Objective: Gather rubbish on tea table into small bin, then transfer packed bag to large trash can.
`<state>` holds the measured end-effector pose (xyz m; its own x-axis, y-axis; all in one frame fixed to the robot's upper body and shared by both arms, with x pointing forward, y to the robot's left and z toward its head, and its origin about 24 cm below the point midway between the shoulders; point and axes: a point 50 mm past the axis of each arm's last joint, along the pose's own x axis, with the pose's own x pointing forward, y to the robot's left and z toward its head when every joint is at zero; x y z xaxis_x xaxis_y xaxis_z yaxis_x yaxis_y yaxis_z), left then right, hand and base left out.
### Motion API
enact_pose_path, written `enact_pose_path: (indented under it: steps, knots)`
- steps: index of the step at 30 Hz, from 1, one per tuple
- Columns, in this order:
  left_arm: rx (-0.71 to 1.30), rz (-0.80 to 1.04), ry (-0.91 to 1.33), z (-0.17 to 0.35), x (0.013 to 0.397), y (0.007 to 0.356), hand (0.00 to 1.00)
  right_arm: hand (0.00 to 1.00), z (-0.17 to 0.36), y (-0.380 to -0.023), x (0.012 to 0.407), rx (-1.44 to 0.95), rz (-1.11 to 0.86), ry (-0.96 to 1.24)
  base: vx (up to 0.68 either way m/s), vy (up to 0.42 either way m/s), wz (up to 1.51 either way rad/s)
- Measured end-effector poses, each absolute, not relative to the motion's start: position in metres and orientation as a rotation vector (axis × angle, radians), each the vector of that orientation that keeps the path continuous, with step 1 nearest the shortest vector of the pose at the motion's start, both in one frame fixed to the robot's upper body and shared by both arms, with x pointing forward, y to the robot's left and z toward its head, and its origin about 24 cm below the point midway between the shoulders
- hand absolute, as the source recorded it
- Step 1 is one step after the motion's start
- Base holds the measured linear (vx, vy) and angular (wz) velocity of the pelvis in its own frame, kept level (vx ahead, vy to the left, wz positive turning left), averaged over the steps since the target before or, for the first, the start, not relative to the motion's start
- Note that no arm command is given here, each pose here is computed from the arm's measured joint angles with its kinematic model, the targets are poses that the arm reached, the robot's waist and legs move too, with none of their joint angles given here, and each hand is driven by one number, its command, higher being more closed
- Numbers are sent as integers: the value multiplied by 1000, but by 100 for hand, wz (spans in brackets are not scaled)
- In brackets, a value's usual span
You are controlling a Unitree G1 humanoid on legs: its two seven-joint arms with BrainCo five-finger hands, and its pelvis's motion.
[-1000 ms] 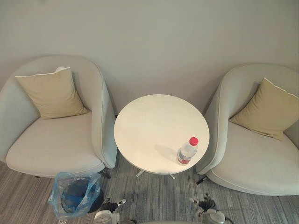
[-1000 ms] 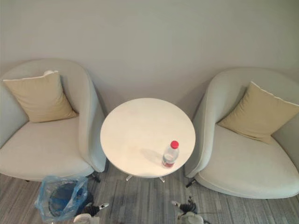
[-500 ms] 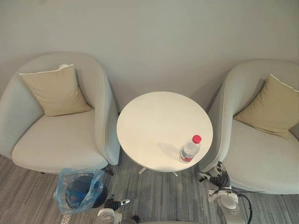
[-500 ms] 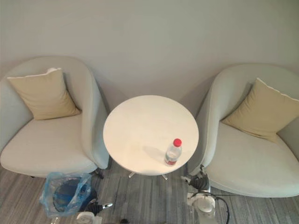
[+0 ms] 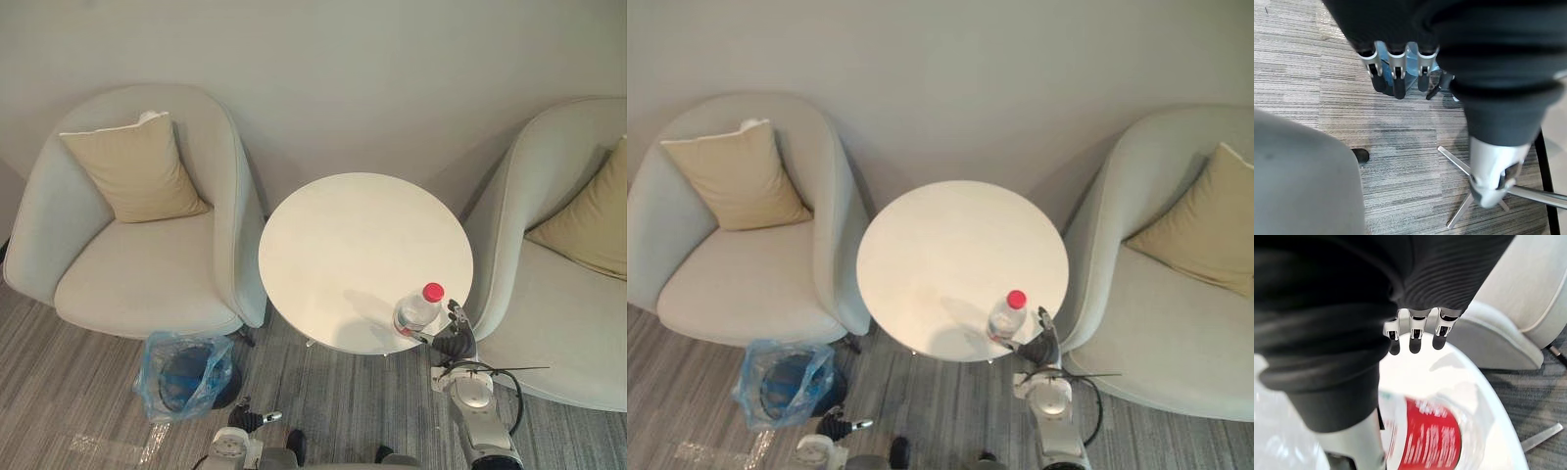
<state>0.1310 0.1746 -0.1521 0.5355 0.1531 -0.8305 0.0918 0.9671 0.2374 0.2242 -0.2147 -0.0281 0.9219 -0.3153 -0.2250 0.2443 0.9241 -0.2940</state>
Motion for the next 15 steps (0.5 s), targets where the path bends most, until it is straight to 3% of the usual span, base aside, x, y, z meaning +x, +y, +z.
enact_pose_path:
  steps: [11, 12, 15]
  knots:
    - [286, 9, 966, -148, 140, 170, 0, 0, -28, -200, 238, -261, -242, 268, 4, -6, 17]
    - [285, 9, 965, -148, 141, 169, 0, 100, -28, -198, 238, -262, -234, 267, -28, -2, 16]
    - [284, 9, 958, -147, 142, 168, 0, 100, -28, -194, 243, -265, -221, 263, -41, -2, 8]
